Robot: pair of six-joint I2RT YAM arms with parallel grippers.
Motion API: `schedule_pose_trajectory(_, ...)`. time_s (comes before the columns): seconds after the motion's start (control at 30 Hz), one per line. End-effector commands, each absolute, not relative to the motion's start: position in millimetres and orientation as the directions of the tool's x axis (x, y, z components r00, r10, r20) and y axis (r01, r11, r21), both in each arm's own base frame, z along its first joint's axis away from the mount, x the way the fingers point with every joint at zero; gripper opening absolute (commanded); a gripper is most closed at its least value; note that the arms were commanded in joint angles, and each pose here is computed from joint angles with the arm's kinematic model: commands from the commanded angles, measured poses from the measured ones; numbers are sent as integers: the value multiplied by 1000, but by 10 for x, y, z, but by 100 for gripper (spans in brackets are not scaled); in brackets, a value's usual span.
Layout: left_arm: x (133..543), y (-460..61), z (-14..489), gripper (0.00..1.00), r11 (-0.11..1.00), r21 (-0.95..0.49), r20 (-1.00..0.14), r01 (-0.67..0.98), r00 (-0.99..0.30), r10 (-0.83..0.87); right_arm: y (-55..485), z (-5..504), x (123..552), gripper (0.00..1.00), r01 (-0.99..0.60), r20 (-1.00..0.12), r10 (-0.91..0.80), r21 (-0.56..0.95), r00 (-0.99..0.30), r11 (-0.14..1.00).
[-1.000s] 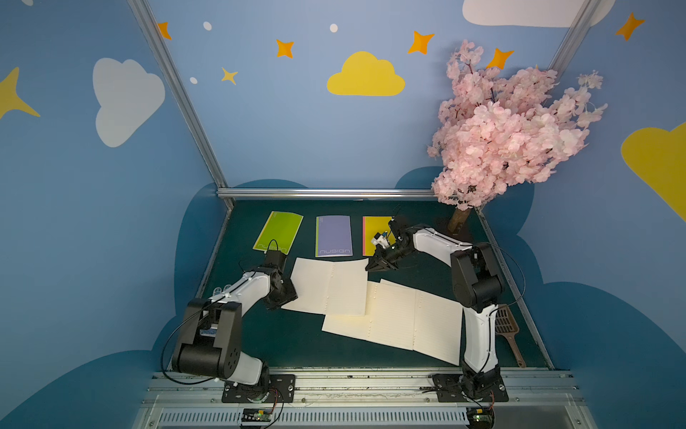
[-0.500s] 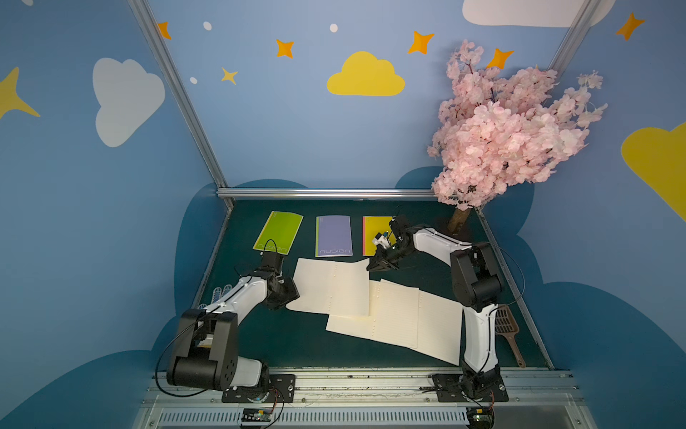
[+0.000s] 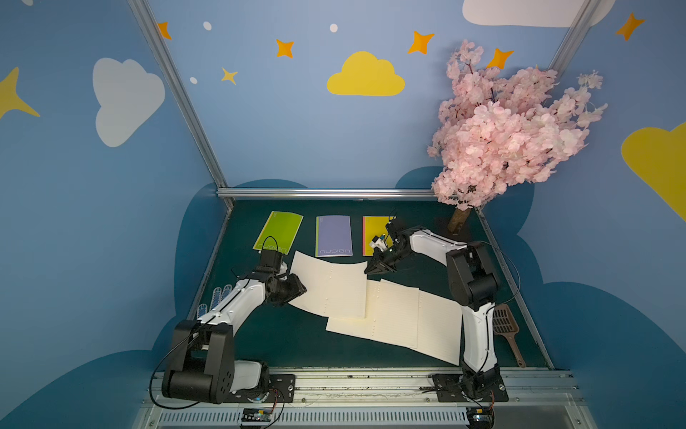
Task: Close the notebook
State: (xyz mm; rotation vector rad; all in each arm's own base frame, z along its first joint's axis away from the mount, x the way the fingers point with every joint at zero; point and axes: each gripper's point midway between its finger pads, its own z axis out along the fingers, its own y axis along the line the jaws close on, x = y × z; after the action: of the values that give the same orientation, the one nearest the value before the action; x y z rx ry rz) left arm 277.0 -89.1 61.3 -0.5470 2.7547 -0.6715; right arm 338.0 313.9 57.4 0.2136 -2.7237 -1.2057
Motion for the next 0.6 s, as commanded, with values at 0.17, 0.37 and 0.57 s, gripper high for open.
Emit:
schedule_pose_trajectory(0.17, 2874, -1006, 984, 51, 794, -572, -238, -207, -884, -402, 3184, 548, 3331, 0, -72, 91, -212, 753, -973, 654)
schedule_pose_trajectory(0.37, 2886, -1070, 1124, 51, 775, -610, -264, -165, -880, -395, 3183, 530, 3329, 0, -69, 91, -207, 753, -974, 654)
schedule_pose_trajectory(0.57, 2888, -1161, 1229, 51, 760, -640, -288, -118, -879, -379, 3197, 531, 3341, 2, -66, 88, -201, 757, -976, 650)
